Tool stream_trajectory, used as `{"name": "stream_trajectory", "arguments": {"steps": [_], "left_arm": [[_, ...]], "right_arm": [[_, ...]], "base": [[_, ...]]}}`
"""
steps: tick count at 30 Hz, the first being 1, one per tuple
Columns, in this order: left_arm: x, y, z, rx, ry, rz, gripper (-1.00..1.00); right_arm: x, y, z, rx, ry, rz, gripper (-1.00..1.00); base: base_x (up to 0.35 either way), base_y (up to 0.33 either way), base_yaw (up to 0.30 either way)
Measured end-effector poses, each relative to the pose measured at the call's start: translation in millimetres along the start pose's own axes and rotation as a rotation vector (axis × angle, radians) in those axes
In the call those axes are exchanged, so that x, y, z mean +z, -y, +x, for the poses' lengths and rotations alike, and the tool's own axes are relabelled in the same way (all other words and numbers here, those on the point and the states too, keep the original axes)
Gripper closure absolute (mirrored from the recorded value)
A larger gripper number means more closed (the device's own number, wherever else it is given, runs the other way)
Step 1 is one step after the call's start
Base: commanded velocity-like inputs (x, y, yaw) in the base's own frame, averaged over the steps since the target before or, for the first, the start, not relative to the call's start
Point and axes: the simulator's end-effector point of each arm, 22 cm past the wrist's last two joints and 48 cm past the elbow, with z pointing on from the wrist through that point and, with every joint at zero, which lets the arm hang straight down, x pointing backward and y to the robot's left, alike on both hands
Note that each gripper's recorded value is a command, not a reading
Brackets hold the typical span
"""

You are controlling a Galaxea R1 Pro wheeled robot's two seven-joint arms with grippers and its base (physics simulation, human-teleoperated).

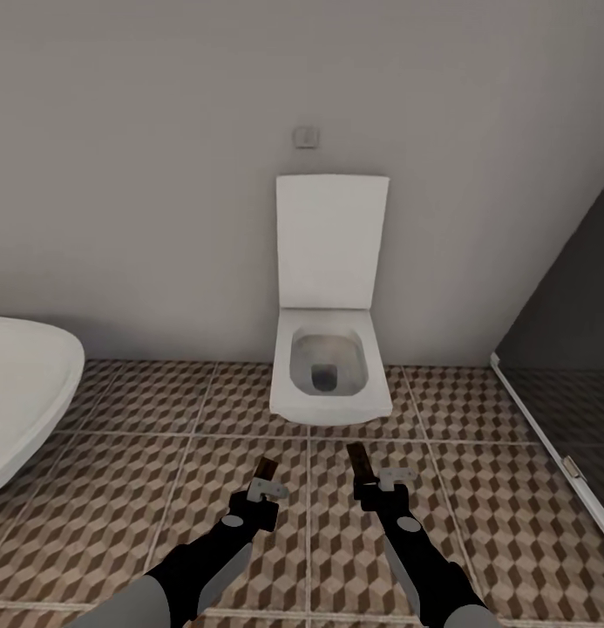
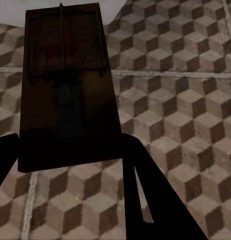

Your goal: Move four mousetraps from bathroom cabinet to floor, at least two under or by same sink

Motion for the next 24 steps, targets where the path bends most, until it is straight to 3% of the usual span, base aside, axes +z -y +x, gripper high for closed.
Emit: {"name": "stream_trajectory", "arguments": {"steps": [13, 24], "left_arm": [[5.1, 1.9, 10.2, -0.003, -0.020, 0.005, 1.00], [8.9, 3.4, 19.1, -0.006, -0.037, 0.009, 1.00]], "right_arm": [[3.8, -0.1, 11.6, 0.000, -0.021, 0.000, 1.00], [6.5, -0.2, 21.3, 0.000, -0.039, 0.000, 1.00]], "base": [[0.021, 0.000, 0.000], [0.236, 0.000, 0.000]]}}
